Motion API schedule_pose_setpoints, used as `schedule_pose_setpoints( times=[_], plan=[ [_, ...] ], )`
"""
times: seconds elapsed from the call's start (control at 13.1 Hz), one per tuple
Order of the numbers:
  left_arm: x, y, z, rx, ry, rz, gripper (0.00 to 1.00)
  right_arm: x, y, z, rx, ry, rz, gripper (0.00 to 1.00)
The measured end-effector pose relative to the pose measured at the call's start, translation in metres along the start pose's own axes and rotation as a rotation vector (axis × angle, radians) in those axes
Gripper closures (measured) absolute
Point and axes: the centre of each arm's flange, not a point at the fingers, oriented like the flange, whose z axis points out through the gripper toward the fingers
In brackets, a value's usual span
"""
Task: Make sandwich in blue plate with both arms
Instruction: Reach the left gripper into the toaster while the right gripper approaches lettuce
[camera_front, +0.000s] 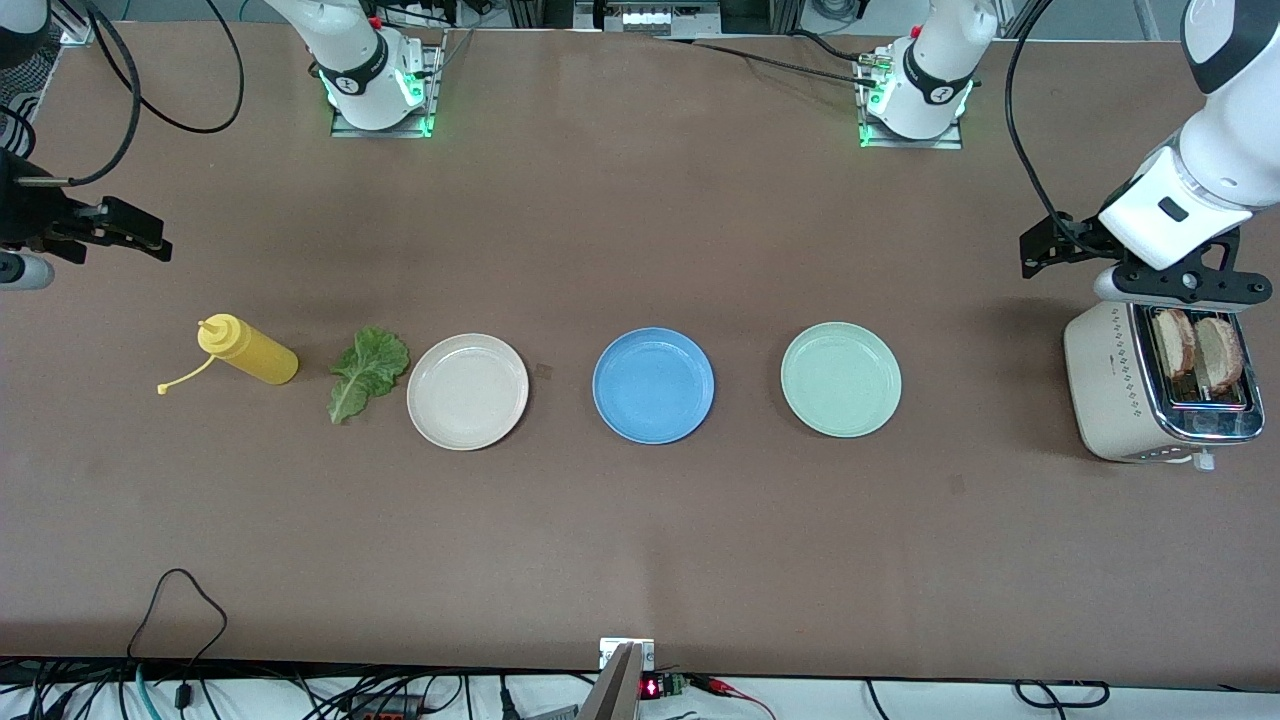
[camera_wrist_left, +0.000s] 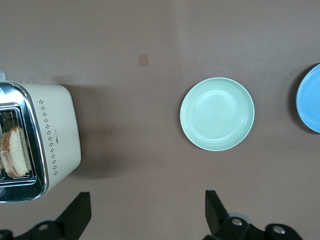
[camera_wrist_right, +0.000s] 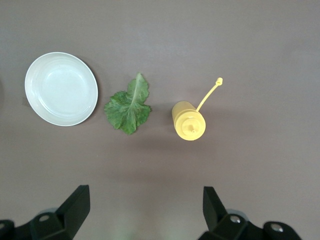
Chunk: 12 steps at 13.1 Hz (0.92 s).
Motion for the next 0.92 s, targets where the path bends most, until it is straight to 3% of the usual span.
schedule_pose_setpoints(
  times=[0.69,0.92],
  plan=[
    [0.000,-0.001,0.002,0.000,-0.007,-0.002,0.00,0.000,-0.004,0.000,-0.001,0.001,-0.007,0.00],
    [-0.005,-0.003,0.010,0.000,-0.074,-0.005,0.00,0.001,-0.003,0.001,0.000,-0.001,-0.005,0.00]
  ],
)
